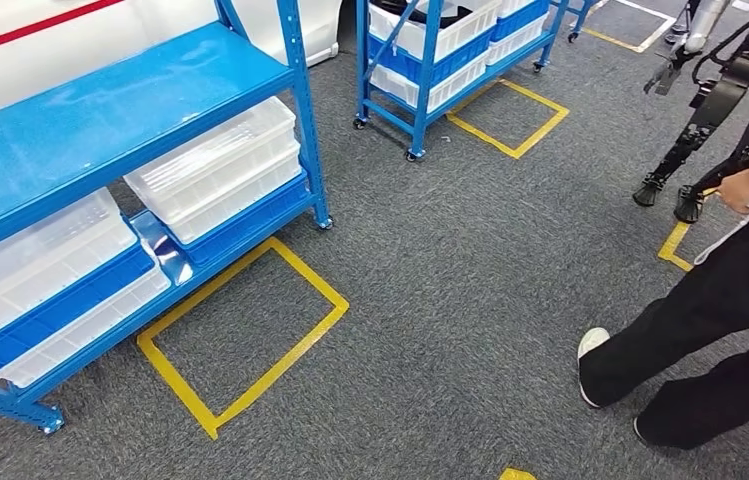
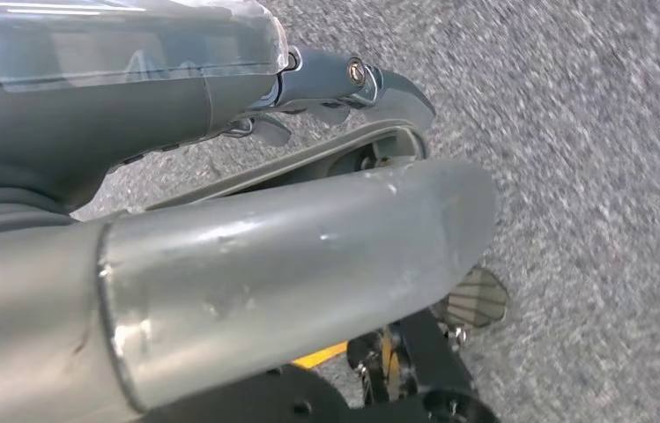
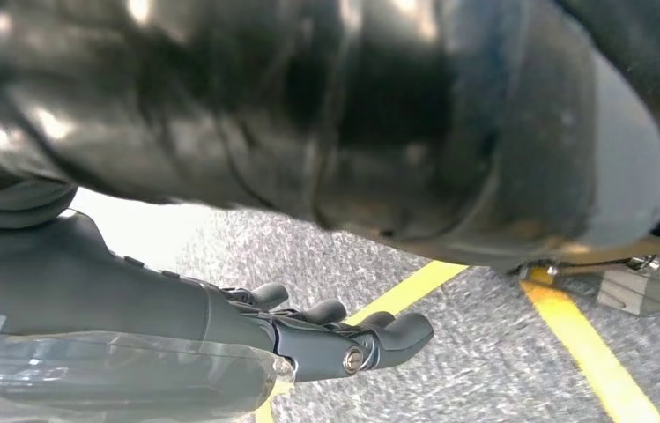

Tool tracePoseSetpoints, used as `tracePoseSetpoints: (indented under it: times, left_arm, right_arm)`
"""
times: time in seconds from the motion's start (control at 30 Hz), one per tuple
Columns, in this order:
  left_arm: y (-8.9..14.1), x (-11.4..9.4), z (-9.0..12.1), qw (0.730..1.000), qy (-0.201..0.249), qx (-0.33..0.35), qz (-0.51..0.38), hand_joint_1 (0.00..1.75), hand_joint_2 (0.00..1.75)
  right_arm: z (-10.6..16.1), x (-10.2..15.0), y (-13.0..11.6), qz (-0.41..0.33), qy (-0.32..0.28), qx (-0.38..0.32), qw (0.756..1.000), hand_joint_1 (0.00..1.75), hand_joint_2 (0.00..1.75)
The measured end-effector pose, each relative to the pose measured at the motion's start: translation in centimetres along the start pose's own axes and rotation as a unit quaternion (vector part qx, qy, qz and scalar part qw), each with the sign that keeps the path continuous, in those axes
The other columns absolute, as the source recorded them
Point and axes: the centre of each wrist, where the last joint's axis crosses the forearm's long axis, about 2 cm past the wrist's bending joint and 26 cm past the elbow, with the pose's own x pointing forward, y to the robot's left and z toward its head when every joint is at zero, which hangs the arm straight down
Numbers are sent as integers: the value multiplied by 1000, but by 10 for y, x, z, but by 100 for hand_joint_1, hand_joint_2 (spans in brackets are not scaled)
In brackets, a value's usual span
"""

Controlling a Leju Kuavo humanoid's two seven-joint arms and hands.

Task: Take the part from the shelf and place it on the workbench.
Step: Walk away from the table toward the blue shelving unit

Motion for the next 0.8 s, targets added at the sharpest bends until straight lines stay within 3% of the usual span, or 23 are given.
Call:
tracePoseSetpoints:
  times: [0.8]
  left_arm:
    - [-5, 1, 0, 1000, -7, -12, 5, 0, 0]
  right_arm:
    - [0, -6, -4, -1, 8, -6, 1000, 0, 0]
